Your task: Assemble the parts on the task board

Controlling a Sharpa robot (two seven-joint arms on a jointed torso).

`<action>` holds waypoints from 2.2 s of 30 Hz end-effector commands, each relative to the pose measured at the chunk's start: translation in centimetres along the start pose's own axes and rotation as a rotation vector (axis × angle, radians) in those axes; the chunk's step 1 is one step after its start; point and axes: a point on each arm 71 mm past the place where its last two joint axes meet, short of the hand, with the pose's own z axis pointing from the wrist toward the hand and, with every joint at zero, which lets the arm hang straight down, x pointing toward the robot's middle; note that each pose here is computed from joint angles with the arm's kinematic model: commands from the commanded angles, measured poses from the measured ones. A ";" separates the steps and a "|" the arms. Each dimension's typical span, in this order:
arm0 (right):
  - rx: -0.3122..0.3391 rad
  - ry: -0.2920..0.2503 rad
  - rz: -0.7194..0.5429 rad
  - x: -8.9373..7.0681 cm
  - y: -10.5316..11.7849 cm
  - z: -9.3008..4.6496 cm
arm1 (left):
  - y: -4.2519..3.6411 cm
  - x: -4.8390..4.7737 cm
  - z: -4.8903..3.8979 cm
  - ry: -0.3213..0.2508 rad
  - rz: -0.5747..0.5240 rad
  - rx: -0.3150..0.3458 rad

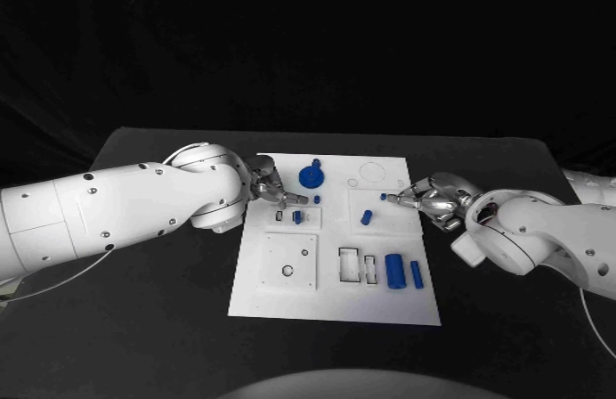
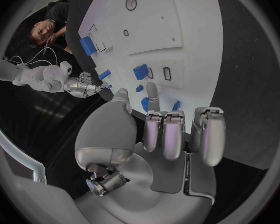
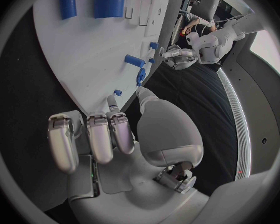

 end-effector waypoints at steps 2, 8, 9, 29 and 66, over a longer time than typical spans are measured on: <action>-0.009 0.007 -0.012 0.1 0.1 0.0 | -0.35 -0.09 0.07 0.042 0.003 -0.005; -0.010 0.008 -0.012 0.2 0.1 0.1 | -0.89 -0.24 0.25 0.093 0.055 -0.047; -0.010 0.008 -0.012 0.2 0.2 0.1 | -1.00 -0.23 0.29 0.098 0.061 -0.052; -0.012 0.013 -0.012 0.4 0.3 0.0 | -2.27 0.41 1.00 0.167 0.121 -0.098; -0.014 0.014 -0.012 0.5 0.4 0.1 | -2.71 0.68 1.77 0.172 0.122 -0.109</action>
